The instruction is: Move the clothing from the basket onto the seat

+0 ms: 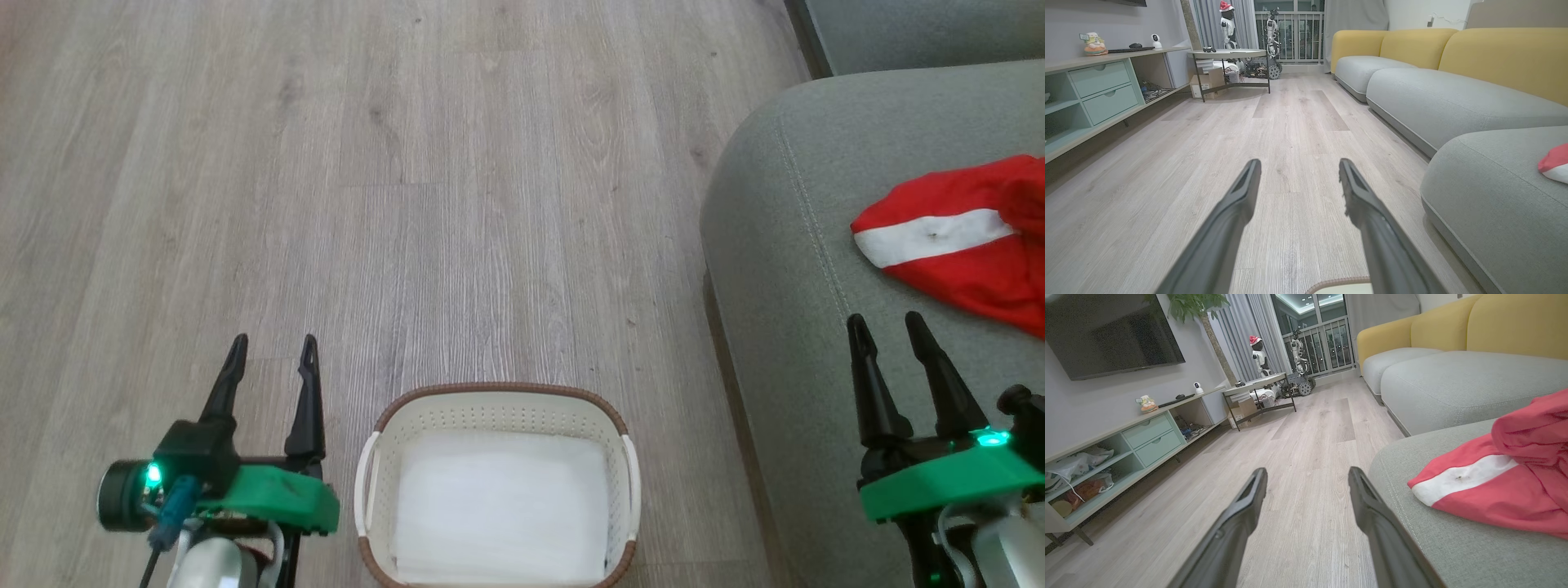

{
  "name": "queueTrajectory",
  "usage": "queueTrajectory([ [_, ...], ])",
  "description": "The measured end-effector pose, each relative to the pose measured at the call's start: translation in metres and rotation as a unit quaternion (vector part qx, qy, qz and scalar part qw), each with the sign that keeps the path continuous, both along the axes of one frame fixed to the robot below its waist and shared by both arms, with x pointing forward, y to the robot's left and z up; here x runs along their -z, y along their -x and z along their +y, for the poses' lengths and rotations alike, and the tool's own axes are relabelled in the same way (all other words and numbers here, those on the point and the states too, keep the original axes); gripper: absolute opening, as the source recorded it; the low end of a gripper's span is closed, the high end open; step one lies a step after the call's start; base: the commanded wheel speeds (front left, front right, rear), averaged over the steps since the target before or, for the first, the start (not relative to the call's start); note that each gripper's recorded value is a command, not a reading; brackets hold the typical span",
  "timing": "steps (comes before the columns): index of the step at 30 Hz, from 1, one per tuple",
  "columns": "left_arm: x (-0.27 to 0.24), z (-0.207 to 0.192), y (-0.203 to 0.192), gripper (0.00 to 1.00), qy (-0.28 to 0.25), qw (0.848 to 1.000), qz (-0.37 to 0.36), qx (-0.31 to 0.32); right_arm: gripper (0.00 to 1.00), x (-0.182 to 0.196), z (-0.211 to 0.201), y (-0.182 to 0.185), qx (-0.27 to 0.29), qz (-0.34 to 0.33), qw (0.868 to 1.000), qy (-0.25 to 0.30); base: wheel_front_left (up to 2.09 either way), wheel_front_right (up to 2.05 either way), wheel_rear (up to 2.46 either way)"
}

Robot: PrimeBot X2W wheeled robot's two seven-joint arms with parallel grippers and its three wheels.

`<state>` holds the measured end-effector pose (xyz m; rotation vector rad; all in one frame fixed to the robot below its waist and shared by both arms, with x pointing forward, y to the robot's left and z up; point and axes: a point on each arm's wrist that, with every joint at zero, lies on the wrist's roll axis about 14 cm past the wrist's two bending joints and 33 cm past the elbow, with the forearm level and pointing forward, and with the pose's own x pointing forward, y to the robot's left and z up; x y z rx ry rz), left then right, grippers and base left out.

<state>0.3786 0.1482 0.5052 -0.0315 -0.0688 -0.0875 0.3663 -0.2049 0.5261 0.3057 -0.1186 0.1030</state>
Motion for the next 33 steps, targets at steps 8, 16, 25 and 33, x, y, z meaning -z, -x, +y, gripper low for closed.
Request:
queueTrajectory([
  [8,-0.001,-0.004,0.000,1.00,0.005,1.000,-0.001,0.004,1.00,0.002,-0.001,0.001,0.001,0.003,1.000,0.000,0.00,0.00,0.00],
  [16,0.010,-0.004,0.002,0.00,0.008,1.000,0.018,0.004,0.00,0.009,0.000,0.002,0.002,0.014,1.000,-0.002,0.00,0.00,0.00],
  [25,0.051,-0.001,0.021,0.00,0.034,0.995,0.090,-0.005,0.00,0.045,0.005,0.015,0.007,0.074,0.997,-0.036,0.00,0.00,0.00],
  [33,0.054,0.003,0.021,0.00,0.081,0.991,0.103,-0.016,0.00,0.047,0.001,0.015,0.017,0.082,0.994,-0.072,0.00,0.00,0.00],
])
